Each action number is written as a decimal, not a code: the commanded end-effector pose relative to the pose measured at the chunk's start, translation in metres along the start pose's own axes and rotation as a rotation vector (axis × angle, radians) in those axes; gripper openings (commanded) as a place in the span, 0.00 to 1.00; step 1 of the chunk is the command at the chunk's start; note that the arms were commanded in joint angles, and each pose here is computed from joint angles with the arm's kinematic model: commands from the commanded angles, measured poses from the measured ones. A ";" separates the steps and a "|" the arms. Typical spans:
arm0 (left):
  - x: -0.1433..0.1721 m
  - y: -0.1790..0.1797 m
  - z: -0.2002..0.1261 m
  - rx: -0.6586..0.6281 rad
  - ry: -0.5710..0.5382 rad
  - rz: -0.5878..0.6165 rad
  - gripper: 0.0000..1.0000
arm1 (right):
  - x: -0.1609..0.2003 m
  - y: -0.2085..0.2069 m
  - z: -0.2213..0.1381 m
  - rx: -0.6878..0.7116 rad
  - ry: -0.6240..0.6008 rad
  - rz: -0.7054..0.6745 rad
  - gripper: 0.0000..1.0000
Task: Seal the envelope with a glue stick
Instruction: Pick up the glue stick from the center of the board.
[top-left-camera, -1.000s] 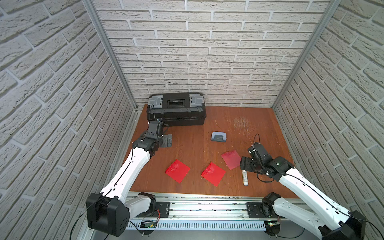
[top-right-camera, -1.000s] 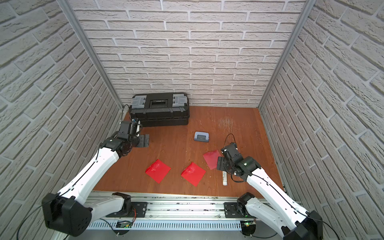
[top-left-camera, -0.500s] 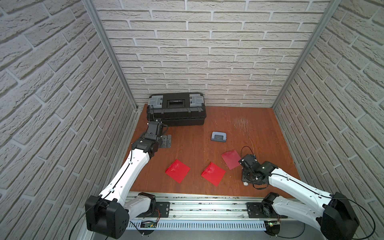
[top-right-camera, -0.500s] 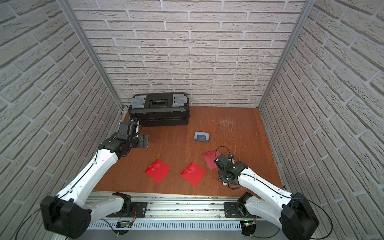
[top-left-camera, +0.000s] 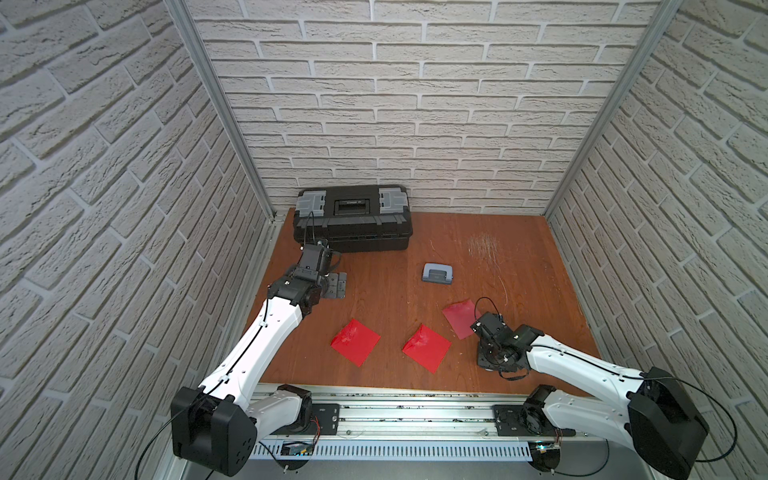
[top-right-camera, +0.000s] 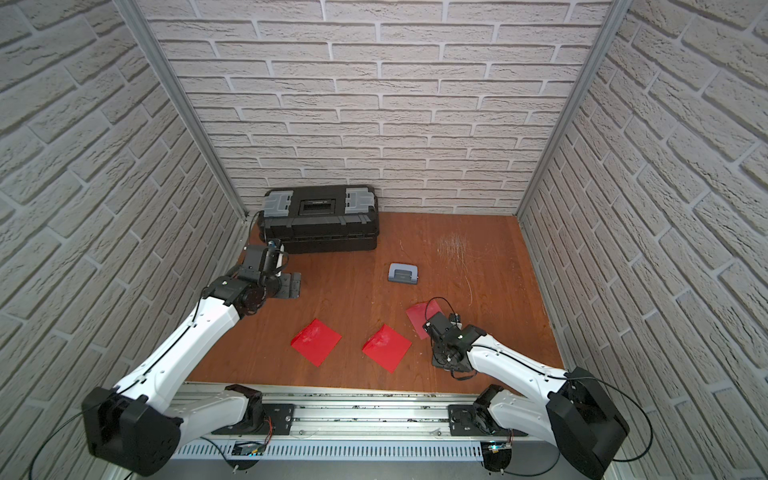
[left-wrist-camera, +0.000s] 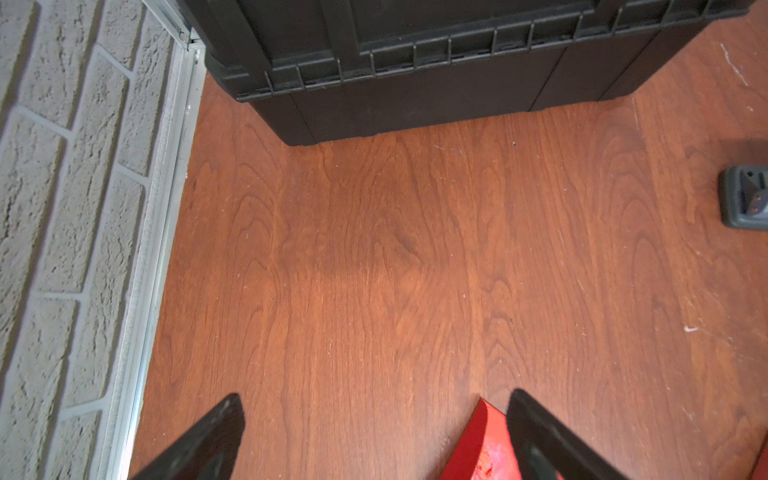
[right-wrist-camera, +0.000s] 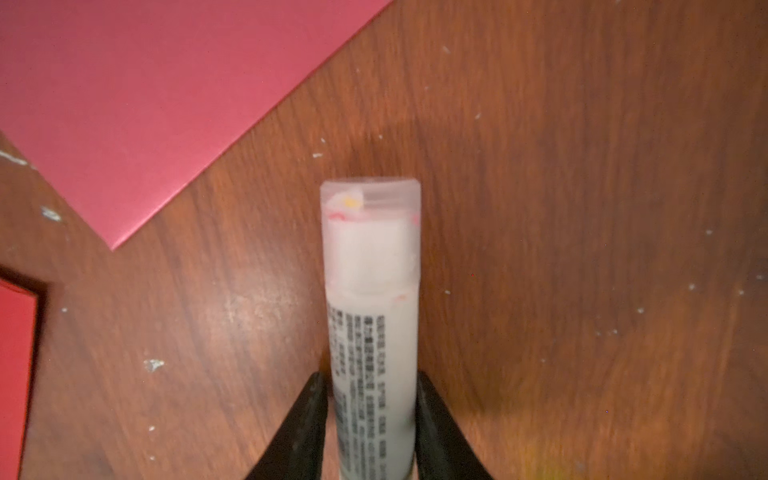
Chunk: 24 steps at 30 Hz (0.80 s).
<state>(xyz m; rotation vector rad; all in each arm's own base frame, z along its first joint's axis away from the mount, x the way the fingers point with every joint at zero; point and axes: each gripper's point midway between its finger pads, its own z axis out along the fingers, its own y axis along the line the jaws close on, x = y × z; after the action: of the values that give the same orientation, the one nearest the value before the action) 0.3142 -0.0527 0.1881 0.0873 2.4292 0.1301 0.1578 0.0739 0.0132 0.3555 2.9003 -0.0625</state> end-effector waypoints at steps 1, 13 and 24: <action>0.003 -0.004 0.002 -0.003 0.014 0.032 0.98 | -0.001 0.004 0.000 -0.007 -0.004 -0.004 0.37; 0.000 -0.030 -0.005 0.065 -0.022 0.110 0.98 | -0.004 0.010 -0.007 -0.037 -0.008 -0.008 0.18; -0.026 -0.119 -0.067 0.508 -0.242 0.214 0.98 | -0.046 0.072 -0.104 -0.463 -0.305 -0.294 0.14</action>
<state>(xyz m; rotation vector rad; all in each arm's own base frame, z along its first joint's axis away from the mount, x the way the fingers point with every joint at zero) 0.2920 -0.1475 0.2139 0.4568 2.2861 -0.2147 0.1862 0.1118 0.0928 0.0949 2.6581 0.3104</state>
